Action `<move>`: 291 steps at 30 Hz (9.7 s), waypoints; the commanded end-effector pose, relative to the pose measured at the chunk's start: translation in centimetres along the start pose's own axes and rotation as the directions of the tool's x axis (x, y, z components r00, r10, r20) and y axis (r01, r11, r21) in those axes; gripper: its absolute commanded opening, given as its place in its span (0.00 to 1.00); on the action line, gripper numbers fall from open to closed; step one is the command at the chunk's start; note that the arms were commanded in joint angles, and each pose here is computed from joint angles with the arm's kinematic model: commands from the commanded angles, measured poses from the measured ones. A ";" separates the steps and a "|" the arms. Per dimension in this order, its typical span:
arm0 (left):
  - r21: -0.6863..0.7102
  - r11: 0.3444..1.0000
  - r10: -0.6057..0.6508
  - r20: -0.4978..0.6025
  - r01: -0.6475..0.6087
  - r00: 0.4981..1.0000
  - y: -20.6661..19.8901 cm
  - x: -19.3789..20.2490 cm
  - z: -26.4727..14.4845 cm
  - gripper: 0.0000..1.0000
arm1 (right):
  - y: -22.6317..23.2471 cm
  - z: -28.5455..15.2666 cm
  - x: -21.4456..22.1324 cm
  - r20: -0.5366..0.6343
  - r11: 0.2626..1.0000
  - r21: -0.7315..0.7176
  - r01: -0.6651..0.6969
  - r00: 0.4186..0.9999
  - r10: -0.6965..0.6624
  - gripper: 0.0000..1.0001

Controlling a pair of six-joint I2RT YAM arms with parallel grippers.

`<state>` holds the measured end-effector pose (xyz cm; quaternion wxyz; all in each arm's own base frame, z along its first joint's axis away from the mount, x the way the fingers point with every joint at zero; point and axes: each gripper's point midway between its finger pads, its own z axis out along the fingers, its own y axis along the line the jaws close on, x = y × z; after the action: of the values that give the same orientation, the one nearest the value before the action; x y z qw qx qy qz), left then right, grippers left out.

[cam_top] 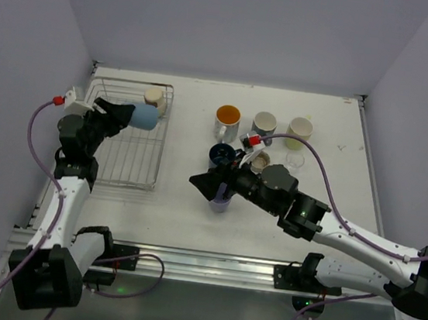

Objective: Unload the cups from the dish rack

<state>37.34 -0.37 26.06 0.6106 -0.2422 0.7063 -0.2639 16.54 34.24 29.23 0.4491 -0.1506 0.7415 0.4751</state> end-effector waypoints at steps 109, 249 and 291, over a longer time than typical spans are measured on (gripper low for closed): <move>0.152 0.936 0.344 -0.187 -0.318 0.920 -5.7 7.2 -6.1 1.00 | -7.6 1.3 5.5 -0.637 0.862 0.257 0.437 0.747 -0.189 0.63; 0.391 0.835 0.480 -0.173 -0.388 0.860 -6.3 11.2 -14.3 1.00 | -21.8 -6.2 13.3 -0.718 0.685 0.562 0.464 0.685 0.125 0.11; 0.344 0.824 0.443 0.103 -0.449 0.891 -12.6 0.7 -16.9 1.00 | -9.0 -22.2 -10.7 0.462 0.899 0.438 0.020 0.853 -0.244 0.99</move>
<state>20.04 -9.84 38.06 0.7022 0.0583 0.6580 -0.2656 15.17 8.11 38.38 0.6921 0.0283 0.6415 0.3295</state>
